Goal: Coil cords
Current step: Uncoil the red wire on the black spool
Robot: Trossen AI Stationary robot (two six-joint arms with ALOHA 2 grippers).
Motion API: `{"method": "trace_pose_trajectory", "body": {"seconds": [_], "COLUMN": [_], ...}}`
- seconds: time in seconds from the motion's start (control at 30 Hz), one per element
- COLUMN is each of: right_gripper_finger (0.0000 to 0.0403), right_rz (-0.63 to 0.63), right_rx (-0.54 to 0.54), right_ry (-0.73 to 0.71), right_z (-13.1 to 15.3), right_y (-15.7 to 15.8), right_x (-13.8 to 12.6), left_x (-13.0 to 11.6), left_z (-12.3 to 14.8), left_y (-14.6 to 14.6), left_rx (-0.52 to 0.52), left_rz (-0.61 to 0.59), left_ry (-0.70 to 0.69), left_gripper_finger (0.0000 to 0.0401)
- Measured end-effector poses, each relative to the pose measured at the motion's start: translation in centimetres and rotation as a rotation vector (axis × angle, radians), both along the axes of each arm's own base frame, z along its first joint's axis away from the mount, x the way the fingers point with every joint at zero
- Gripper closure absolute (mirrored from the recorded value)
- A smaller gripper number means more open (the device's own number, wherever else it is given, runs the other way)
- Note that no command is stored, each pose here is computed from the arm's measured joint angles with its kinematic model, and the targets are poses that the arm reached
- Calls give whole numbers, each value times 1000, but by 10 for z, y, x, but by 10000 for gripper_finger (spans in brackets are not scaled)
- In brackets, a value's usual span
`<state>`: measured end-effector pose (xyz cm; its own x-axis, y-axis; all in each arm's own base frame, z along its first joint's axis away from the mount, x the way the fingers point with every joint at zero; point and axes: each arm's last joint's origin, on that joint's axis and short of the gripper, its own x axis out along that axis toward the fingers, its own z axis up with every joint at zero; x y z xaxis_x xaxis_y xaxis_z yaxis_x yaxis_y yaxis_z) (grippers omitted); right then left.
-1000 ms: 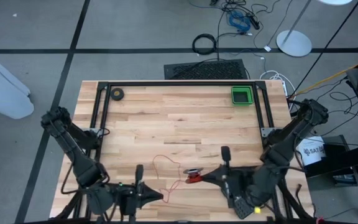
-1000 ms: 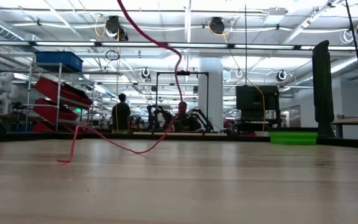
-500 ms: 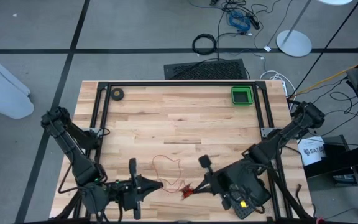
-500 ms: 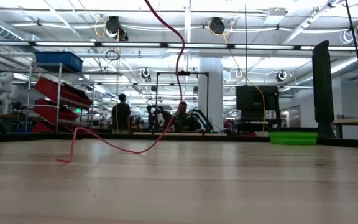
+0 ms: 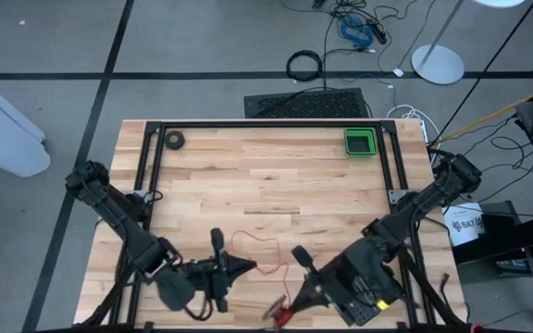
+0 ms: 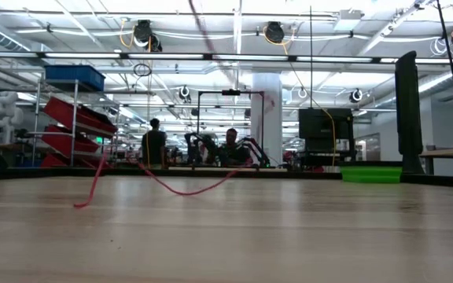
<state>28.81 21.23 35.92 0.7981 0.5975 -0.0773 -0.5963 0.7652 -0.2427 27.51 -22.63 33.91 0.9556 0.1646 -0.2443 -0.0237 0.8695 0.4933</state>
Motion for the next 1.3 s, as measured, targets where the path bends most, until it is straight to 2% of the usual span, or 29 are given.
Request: {"method": "trace_pose_trajectory", "body": {"seconds": [0.27,0.37,0.47,0.8,0.93,1.1,1.3], "right_gripper_finger": [403,403,403,403,403,403,403], "right_rz": [22,-44,-115,-314,-334,-366,-427], "right_rx": [30,44,9,-111,-117,-106,-78], "right_ry": [-179,-203,-212,-58,-12,60,152], "right_z": [19,27,31,19,14,8,-3], "right_y": [10,12,13,9,5,-3,-14], "right_x": [-14,-23,-32,-40,-37,-32,-18], "left_x": [4,1,-4,-31,-50,-71,-77], "left_z": [-11,-14,-16,-1,11,23,36], "left_y": [8,5,-1,-17,-22,-29,-37], "left_rx": [-79,-82,-95,-126,-132,-101,-65], "left_rz": [-83,-147,-222,-342,-366,-332,-348], "left_ry": [122,174,211,194,155,69,-45], "left_gripper_finger": [399,399,399,399,399,399,399]}}
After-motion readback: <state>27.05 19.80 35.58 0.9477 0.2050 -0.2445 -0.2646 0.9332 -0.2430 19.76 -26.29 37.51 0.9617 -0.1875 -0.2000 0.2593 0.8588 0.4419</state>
